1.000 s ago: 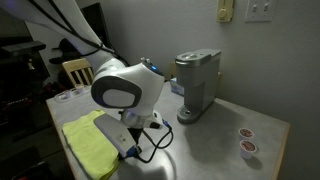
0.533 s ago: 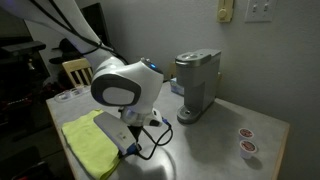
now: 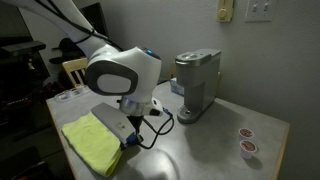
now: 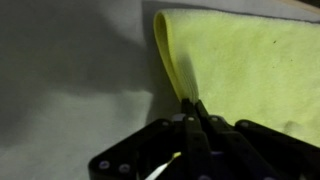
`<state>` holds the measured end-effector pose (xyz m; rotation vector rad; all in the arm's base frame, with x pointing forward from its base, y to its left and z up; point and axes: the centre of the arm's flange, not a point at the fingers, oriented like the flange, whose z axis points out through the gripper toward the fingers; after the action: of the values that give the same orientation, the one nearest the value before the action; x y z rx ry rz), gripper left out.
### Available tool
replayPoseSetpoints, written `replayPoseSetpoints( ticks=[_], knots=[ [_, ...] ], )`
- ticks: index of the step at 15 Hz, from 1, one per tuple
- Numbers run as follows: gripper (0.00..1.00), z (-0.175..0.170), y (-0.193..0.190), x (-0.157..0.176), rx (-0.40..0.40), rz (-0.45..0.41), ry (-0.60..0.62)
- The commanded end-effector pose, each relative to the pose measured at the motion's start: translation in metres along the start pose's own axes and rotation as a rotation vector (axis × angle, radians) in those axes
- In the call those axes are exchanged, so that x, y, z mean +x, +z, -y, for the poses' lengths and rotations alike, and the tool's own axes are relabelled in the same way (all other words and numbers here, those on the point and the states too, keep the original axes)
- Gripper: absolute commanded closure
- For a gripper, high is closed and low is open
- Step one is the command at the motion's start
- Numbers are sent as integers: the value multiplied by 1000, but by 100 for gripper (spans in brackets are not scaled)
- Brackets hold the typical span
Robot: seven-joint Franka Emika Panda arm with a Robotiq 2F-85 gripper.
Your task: Fold the yellow towel from right to left
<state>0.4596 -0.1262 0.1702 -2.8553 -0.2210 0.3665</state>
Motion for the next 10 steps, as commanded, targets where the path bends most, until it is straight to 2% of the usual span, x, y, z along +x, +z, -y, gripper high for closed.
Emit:
replayPoseSetpoints(
  ticks=[1, 4, 10],
  knots=[
    [99, 8, -13, -17, 18, -37, -3],
    [99, 13, -20, -22, 47, -74, 15],
    [99, 26, -31, -22, 158, -168, 7]
  ],
)
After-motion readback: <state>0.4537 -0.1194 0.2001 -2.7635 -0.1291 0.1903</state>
